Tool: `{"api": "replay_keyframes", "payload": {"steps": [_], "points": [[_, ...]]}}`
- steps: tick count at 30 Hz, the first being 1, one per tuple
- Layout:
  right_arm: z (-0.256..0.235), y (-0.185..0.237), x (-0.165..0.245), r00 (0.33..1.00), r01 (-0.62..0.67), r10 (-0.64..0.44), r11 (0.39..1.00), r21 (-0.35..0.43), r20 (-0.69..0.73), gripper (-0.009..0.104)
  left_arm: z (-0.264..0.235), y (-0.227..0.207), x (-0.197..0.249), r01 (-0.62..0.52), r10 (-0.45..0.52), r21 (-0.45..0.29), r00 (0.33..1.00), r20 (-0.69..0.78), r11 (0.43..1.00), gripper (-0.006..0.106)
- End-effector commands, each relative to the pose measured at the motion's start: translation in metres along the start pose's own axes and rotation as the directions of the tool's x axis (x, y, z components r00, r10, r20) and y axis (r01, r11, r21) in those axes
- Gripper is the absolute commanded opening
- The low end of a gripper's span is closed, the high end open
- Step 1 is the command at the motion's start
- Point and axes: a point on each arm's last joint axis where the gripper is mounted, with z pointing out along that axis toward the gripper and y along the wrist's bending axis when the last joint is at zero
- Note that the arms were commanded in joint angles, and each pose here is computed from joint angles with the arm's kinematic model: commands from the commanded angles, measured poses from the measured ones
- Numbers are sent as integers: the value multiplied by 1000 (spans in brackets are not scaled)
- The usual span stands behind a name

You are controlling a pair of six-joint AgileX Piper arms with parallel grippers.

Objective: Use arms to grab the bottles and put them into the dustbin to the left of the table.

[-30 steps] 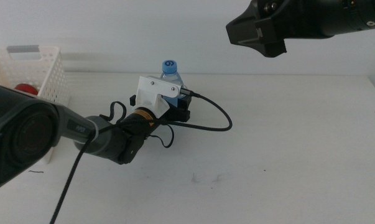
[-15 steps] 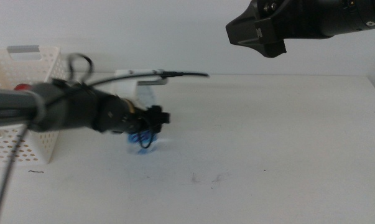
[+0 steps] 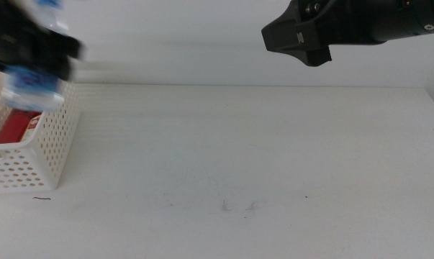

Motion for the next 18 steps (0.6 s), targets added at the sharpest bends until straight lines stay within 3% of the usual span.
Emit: {"api": "replay_keyframes", "payload": {"steps": [1,5,10,13,18], "points": [[-1,-1,-1,1000,6,-6,1000,6,9,88,-15,32,-9,28,-27,-30,999,38,999,-2],[-1,-1,-1,1000,6,-6,1000,6,9,88,14,78,-7,159,-161,-53,987,-25,986,-2],[-1,-1,-1,1000,6,-6,1000,6,9,88,74,102,-5,184,-192,-71,975,-111,980,6],[-1,-1,-1,1000,6,-6,1000,6,9,88,106,106,-5,178,-186,-71,974,-129,981,21],[-1,-1,-1,1000,6,-6,1000,6,9,88,131,109,-7,163,-170,-72,980,-103,984,64]]}}
